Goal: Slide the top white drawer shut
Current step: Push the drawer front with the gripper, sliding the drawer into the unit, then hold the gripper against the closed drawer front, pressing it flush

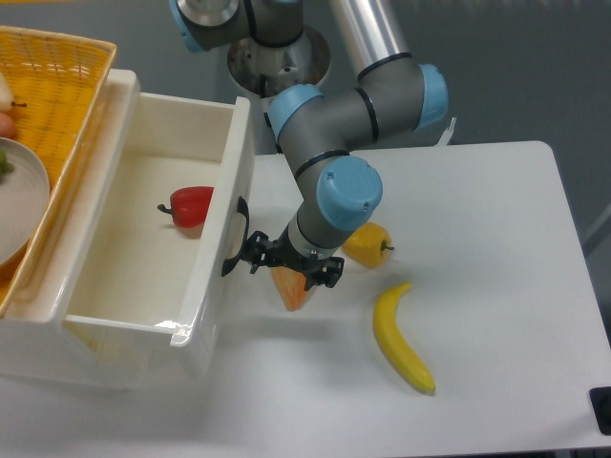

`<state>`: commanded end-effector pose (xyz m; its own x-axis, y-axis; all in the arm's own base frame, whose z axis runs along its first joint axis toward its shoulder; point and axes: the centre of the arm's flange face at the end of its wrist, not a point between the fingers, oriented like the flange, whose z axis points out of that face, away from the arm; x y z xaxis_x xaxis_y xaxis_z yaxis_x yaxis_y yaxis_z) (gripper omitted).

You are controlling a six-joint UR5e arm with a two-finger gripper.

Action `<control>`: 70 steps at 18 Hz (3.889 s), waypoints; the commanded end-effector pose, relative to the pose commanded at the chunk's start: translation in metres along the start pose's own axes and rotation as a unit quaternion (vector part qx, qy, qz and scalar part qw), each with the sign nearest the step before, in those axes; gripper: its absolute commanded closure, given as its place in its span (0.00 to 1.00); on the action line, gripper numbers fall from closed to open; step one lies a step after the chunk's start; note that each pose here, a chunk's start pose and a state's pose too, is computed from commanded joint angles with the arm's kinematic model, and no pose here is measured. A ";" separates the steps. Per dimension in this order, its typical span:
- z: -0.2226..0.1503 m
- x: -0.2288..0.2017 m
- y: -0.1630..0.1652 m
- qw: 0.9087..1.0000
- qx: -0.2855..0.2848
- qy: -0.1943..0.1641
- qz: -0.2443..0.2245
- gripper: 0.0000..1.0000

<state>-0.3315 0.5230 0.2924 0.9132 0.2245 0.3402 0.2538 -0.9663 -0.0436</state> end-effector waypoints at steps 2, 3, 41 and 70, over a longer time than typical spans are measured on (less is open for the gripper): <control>0.001 0.002 -0.001 1.000 -0.001 0.001 0.001 0.00; -0.001 0.004 0.000 1.000 0.001 0.000 0.003 0.00; 0.000 0.095 -0.009 0.998 0.003 0.027 0.061 0.00; -0.011 0.124 -0.009 0.996 0.013 0.036 0.076 0.00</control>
<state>-0.2237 0.5578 0.3454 0.9169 0.0648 0.3937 0.1231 -0.9845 -0.1246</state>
